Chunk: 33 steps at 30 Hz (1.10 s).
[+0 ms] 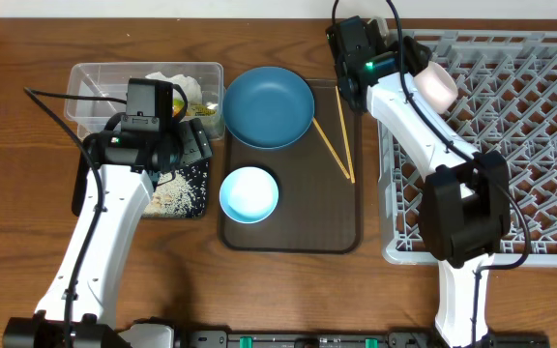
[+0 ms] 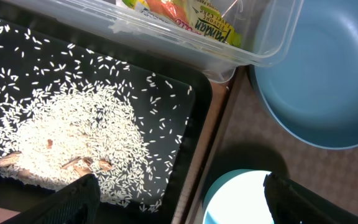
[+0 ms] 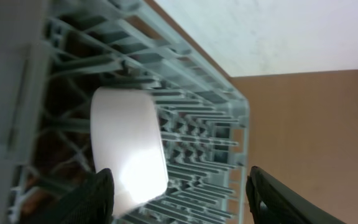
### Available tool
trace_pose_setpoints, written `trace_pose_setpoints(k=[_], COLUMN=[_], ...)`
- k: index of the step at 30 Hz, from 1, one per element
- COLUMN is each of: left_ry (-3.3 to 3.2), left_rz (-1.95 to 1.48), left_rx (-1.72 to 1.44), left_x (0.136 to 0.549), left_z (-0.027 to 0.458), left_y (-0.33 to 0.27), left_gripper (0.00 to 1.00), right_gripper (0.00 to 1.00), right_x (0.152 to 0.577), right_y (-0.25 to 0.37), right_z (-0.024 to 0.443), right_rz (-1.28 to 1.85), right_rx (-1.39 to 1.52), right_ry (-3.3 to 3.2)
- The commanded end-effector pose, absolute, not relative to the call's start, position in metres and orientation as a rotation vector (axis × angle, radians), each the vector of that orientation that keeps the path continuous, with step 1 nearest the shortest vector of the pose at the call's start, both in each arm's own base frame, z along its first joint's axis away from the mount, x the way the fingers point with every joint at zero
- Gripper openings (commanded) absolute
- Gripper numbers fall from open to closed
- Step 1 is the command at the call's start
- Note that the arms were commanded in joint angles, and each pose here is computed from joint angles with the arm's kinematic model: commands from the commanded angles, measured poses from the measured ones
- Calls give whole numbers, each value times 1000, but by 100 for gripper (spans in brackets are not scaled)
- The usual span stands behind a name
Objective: Sort waste into correct bins and load items into the dishwasher rack
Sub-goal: 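Move right gripper to light-blue bowl and grasp its rim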
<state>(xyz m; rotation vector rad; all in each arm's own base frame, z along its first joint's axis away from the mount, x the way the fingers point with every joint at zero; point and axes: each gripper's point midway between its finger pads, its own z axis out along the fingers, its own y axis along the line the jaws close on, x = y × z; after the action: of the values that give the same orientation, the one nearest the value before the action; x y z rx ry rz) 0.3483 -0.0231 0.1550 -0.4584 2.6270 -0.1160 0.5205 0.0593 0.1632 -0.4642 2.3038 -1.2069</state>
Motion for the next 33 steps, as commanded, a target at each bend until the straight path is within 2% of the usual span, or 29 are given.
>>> trace_pose_setpoints(k=[1, 5, 8, 12, 15, 18, 22, 25, 33], left_ry=[2607, 2607, 2607, 2607, 2607, 2607, 2607, 2607, 2607], left_rz=[-102, -102, -102, -102, -102, -102, -102, -102, -102], left_rx=[-451, -451, -451, -451, -451, -451, -451, -451, -451], left_x=[350, 350, 350, 350, 350, 350, 350, 350, 350], left_z=[162, 162, 162, 162, 162, 162, 162, 162, 162], left_y=[-20, -20, -20, -20, -20, -20, -20, -20, -20], left_gripper=[87, 87, 87, 87, 87, 87, 87, 87, 87], right_gripper=[65, 62, 56, 55, 58, 56, 49, 38, 22], right_x=[518, 497, 467, 426, 406, 381, 355, 343, 329], right_y=[79, 143, 200, 250, 268, 289, 307, 312, 315], right_z=[191, 187, 178, 161, 139, 113, 79, 60, 32], right_rz=[-913, -268, 258, 659, 695, 700, 654, 589, 468], right_rx=[-395, -399, -349, -303, -305, -356, -341, -356, -411], right_ry=[2316, 2447, 2570, 2707, 2769, 2811, 2858, 2858, 2855])
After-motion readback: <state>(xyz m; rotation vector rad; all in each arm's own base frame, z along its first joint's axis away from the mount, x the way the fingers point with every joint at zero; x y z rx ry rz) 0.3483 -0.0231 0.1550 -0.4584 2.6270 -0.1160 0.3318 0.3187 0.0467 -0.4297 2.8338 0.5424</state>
